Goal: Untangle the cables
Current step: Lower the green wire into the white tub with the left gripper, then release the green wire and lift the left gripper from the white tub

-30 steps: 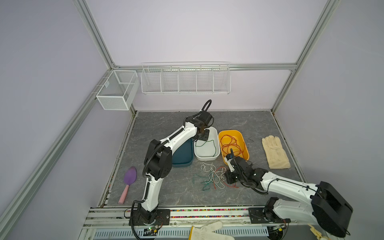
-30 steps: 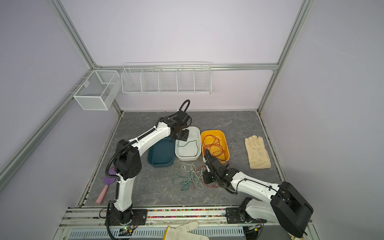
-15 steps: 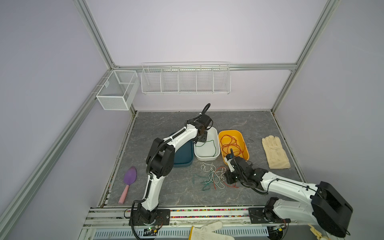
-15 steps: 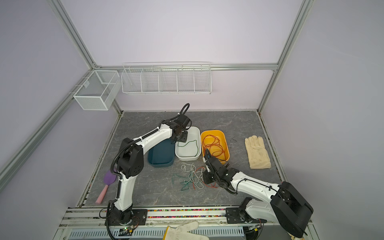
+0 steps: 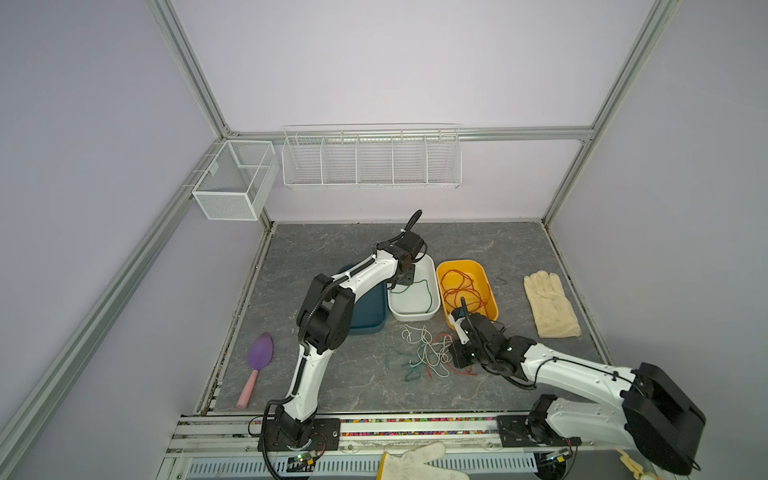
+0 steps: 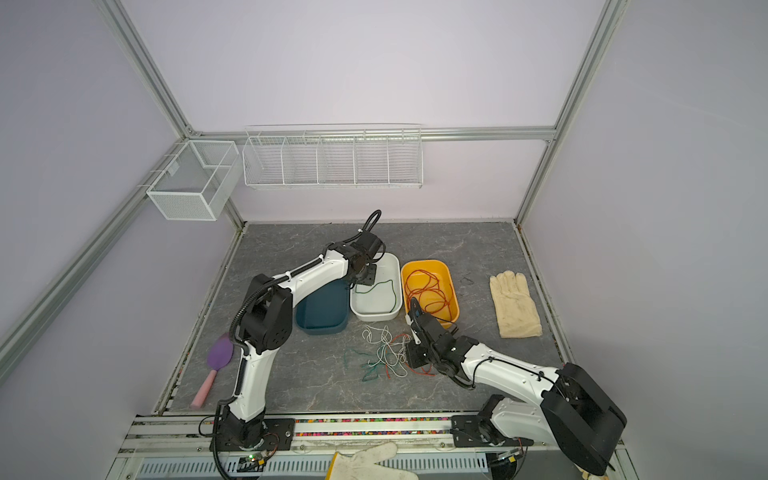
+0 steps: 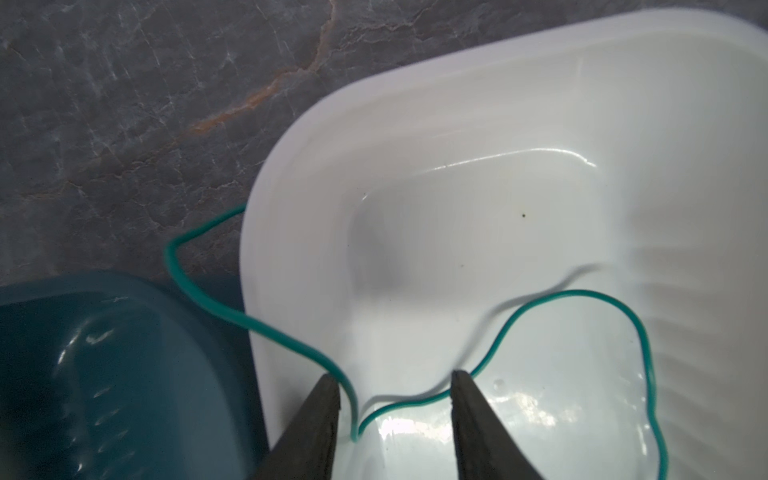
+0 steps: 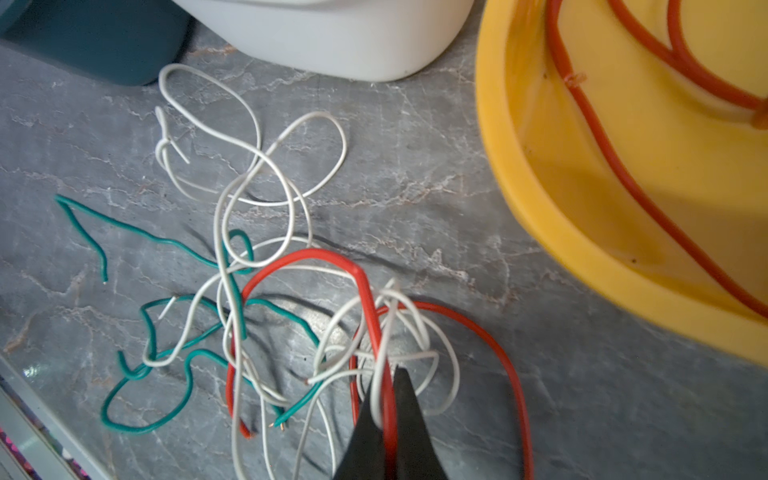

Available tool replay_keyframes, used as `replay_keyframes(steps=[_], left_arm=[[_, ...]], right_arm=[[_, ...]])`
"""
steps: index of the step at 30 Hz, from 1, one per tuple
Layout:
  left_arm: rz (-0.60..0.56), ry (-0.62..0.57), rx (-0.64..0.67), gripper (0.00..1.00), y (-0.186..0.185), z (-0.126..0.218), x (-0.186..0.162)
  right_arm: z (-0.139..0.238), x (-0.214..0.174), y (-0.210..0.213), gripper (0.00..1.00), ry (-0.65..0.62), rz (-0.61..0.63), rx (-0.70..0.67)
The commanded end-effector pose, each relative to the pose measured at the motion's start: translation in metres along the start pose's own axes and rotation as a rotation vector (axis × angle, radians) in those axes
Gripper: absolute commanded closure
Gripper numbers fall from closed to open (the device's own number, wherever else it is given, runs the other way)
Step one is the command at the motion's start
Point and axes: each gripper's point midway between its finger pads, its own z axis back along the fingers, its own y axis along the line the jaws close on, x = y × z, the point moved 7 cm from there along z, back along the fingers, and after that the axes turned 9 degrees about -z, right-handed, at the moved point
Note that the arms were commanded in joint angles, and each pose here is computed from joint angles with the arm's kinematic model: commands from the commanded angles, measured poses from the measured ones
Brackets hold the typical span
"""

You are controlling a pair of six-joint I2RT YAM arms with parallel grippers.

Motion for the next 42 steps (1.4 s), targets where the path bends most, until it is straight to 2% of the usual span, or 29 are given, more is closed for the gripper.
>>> replay_keyframes(steps=[1, 11, 17, 29, 35, 38, 42], left_arm=[[-0.001, 0.008, 0.040, 0.59, 0.002, -0.012, 0.000], [-0.002, 0.008, 0.045, 0.76, 0.000, -0.018, 0.001], [-0.026, -0.027, 0.043, 1.00, -0.007, -0.001, 0.007], [-0.125, -0.043, 0.113, 1.00, -0.032, 0.021, -0.003], [-0.132, -0.050, 0.148, 1.00, -0.028, 0.024, -0.007], [-0.133, -0.055, 0.123, 1.00, -0.032, 0.028, -0.009], [-0.122, -0.010, 0.026, 1.00, -0.041, 0.018, -0.023]], right_arm=[[0.000, -0.002, -0.002, 0.94, 0.005, 0.006, 0.002], [0.001, -0.002, -0.001, 0.94, 0.003, 0.006, 0.007], [0.002, -0.002, 0.000, 0.94, 0.001, 0.007, 0.014], [0.002, -0.002, 0.000, 0.94, -0.001, 0.009, 0.015], [0.001, -0.003, 0.000, 0.94, 0.007, 0.009, 0.020], [0.001, -0.002, 0.000, 0.94, 0.006, 0.008, 0.016], [0.003, -0.001, -0.001, 0.94, -0.007, 0.007, 0.010]])
